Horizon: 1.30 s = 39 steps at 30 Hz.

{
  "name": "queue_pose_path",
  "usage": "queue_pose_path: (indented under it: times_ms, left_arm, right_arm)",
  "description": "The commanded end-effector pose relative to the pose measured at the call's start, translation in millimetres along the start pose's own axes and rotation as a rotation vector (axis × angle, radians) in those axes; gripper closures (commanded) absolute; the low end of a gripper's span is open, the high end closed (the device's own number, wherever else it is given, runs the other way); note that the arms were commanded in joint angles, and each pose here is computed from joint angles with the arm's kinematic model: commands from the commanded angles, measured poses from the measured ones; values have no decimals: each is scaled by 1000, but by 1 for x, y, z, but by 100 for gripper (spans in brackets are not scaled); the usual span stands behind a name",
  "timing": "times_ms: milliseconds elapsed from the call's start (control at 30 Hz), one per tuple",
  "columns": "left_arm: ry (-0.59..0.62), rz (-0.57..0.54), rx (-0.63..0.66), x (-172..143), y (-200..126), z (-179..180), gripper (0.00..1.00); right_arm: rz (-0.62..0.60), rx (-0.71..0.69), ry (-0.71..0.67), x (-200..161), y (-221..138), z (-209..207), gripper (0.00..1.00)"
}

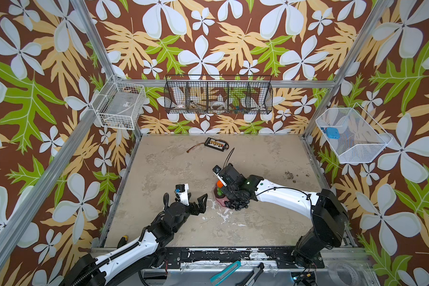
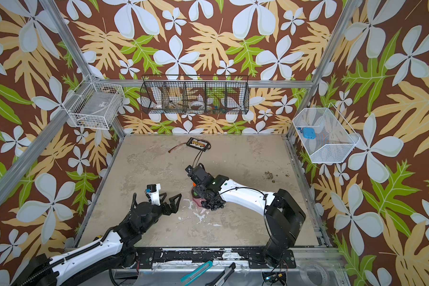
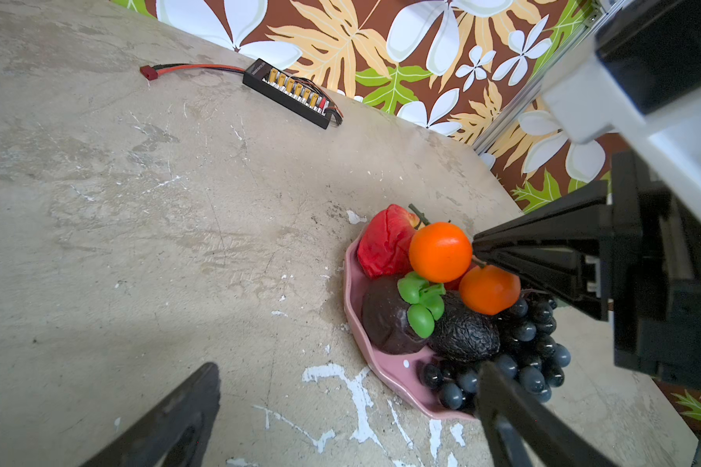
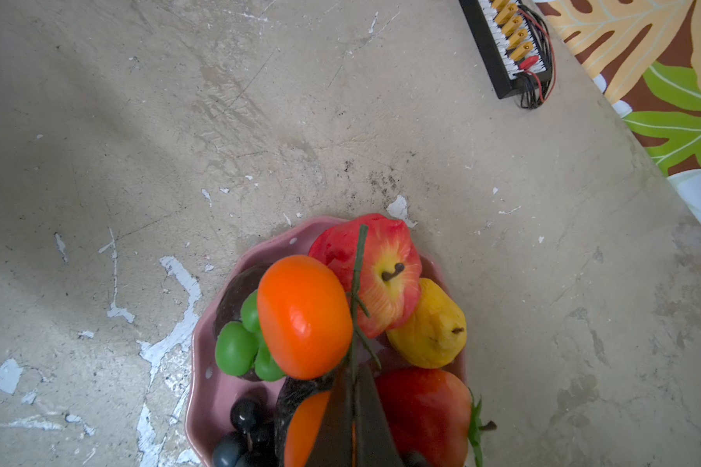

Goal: Arrange fruit in a fruit bowl
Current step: Place the fruits in the fruit bowl.

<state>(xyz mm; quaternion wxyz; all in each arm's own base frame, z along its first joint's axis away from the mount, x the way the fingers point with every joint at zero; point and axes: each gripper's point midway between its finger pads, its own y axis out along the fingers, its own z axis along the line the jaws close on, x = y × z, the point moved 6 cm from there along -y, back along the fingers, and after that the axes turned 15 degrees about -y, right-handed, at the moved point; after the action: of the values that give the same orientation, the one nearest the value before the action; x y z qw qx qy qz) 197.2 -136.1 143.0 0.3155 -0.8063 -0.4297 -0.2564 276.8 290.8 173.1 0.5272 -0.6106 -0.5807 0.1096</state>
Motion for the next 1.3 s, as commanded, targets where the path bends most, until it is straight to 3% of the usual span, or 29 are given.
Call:
queue_pose_path:
  times_ms: [0,367,700,1267]
  left_arm:
    - [2,-15,-1,2,0,0,0]
    - [1,-18,-4,3,-1,-1,0]
    - [1,-18,-3,3,-1,-1,0]
    - [3,-21,-1,3,-1,-1,0]
  right_arm:
    - [-1,-18,31,3,5,0,100]
    - [39,-31,52,3,16,1,100]
    - [19,-9,58,3,4,0,99]
    - [8,-4,66,4,-4,-3,79]
